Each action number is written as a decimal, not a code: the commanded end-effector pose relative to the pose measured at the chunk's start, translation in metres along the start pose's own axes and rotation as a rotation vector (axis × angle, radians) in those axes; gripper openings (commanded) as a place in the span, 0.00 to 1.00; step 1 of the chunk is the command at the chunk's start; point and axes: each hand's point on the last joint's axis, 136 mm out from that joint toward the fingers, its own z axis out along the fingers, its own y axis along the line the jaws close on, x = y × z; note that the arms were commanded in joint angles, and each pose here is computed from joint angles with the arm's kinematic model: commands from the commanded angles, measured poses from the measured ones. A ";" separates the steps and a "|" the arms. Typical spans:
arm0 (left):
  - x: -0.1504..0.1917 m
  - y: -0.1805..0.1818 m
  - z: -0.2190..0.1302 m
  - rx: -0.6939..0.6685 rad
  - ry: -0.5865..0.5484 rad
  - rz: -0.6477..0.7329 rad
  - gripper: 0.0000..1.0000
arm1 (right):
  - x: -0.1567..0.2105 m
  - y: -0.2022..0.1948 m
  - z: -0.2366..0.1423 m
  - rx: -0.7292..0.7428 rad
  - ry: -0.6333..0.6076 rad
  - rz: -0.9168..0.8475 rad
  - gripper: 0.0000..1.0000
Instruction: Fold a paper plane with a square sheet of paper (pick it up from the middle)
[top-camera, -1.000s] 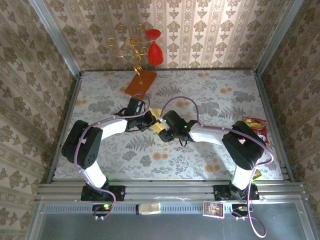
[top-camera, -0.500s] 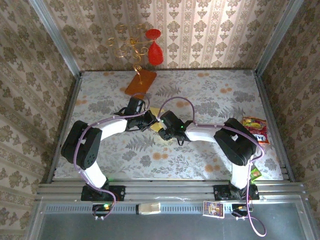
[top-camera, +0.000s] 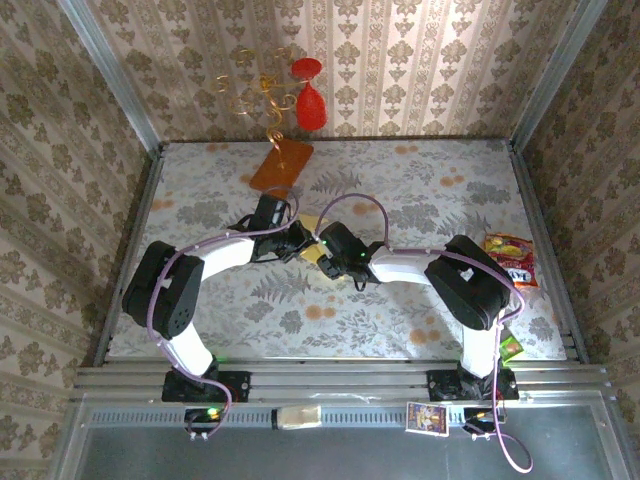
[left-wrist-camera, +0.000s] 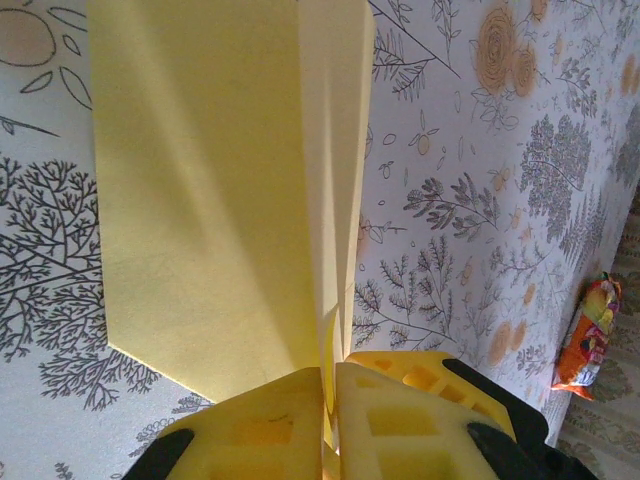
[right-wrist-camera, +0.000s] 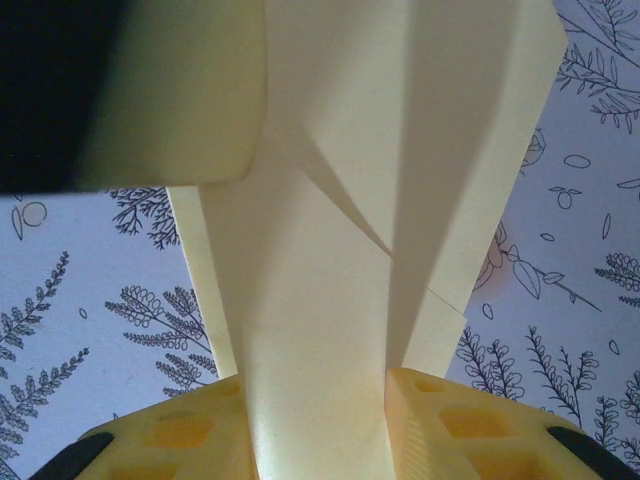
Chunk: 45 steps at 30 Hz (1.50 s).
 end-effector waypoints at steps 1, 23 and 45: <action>-0.005 -0.017 -0.010 0.045 -0.007 -0.017 0.12 | 0.003 -0.001 0.005 0.024 -0.001 -0.016 0.38; -0.008 -0.017 -0.012 0.067 -0.008 -0.049 0.09 | 0.012 -0.003 0.013 0.063 0.015 -0.015 0.36; -0.009 -0.016 -0.012 0.070 -0.003 -0.058 0.05 | 0.004 -0.010 0.000 0.100 -0.023 -0.048 0.29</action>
